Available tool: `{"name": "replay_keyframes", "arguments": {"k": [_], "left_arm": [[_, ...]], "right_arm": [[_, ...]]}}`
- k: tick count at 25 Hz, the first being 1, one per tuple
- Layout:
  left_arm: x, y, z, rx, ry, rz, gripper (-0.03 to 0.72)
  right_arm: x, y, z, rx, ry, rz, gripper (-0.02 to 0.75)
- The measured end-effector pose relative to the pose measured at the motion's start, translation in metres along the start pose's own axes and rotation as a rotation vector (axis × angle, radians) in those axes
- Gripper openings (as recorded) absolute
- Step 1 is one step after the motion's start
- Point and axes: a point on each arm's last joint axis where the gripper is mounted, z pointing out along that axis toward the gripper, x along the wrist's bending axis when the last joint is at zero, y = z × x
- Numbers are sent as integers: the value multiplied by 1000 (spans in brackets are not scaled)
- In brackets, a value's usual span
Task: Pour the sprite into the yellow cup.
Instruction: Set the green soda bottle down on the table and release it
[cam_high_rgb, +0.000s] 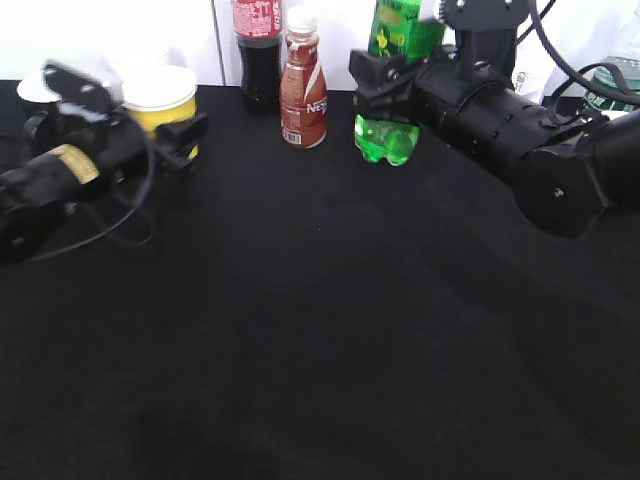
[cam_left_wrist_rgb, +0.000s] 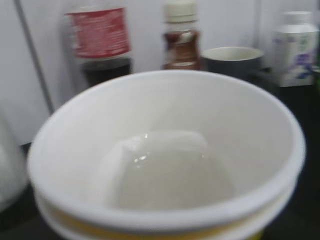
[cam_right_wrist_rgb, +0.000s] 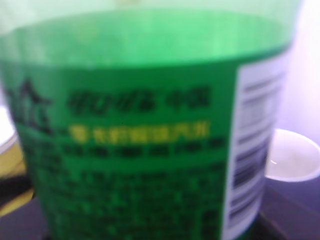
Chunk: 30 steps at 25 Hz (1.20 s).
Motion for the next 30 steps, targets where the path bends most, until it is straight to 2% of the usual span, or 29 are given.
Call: {"name": "replay_keyframes", "arguments": {"k": [2,5,9,11,17,21,23,24,27,30], "left_arm": [[6,-7,17,-9,0,-11,430],[12,-27,35,37,7,-15,430],[18,-28,50,49,12,-5,438],[17,-28,51,57,-3,-7,492],[11,-41,42,110,-23,-37,590],[4,-39,17,153,-13,-66,597],[-5,-22,-14,198,-4,-73,597],[-7,-19,-20,201,-3,-73,597],[-20,5,-65,268,15,-62,591],[-26,42,-88,308,50,-5,591]], "right_arm": [[-1,-2,0,18,-9,-24,439],[-2,-2,0,19,-14,-42,439],[-3,-2,0,18,-30,-33,439],[-3,-1,0,18,-33,-30,439],[-4,-2,0,18,-36,-31,439],[-7,-1,0,15,-75,-38,439],[-22,1,-1,-1,-167,7,439],[-28,2,-2,-3,-186,11,439],[-67,2,-6,-35,-296,6,439],[-96,-33,-2,-10,-365,-8,439]]}}
